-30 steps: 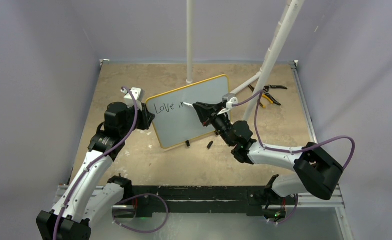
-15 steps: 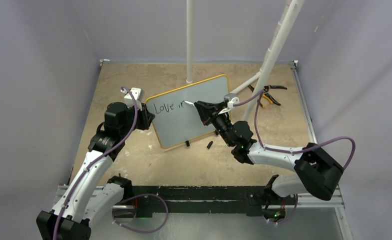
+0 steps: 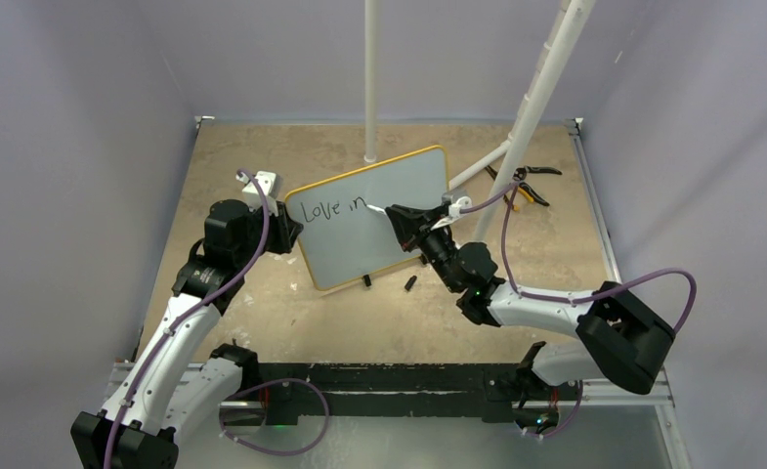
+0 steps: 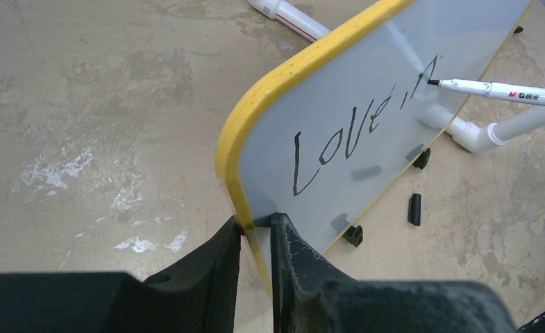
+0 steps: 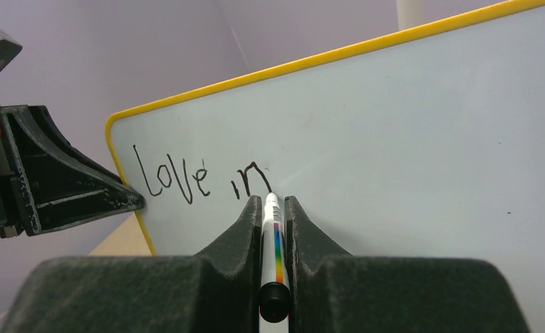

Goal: Write a sentence on the whiteboard

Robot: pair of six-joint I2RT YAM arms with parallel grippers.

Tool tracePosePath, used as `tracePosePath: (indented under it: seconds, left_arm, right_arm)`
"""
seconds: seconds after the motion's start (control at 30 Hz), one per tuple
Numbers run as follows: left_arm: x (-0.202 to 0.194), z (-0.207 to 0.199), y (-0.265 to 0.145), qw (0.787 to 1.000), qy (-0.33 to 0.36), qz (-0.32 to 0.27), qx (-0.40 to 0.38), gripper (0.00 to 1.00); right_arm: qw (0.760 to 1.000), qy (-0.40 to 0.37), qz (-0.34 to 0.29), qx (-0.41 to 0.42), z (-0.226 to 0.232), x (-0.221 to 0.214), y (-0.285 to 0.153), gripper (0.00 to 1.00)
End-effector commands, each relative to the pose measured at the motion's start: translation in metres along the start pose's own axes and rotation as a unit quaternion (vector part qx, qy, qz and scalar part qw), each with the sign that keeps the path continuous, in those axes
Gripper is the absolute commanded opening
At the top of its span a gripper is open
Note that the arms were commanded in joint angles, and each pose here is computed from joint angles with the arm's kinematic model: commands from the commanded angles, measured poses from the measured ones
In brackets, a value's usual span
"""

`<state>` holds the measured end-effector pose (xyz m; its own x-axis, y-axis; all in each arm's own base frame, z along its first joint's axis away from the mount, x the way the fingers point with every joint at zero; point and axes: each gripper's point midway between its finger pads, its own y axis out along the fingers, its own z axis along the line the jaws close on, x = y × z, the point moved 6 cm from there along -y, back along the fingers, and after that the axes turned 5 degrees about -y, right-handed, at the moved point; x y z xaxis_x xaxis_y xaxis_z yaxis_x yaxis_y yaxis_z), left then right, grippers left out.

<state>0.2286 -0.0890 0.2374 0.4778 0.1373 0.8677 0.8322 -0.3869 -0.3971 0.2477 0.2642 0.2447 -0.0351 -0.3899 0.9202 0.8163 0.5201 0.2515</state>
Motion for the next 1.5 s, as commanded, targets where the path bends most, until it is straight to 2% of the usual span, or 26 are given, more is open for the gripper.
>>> tracePosePath:
  seconds: [0.0, 0.5, 1.07, 1.47]
  left_arm:
    - [0.007, -0.001, 0.001, 1.0, 0.01, -0.02, -0.008, 0.11]
    - [0.006, 0.0, 0.002, 1.0, 0.01, -0.018, -0.004, 0.11]
    - [0.006, 0.0, 0.002, 1.0, 0.01, -0.018, -0.004, 0.11]
    - [0.006, 0.0, 0.002, 1.0, 0.01, -0.017, -0.004, 0.11]
  right_arm:
    - [1.0, 0.001, -0.008, -0.026, -0.008, 0.004, -0.004, 0.0]
    - [0.999, 0.015, -0.05, 0.001, 0.004, 0.037, -0.001, 0.0]
    - [0.999, 0.01, -0.05, -0.013, -0.003, 0.031, 0.013, 0.0]
    - [0.999, -0.009, -0.046, 0.025, 0.004, 0.027, 0.018, 0.0]
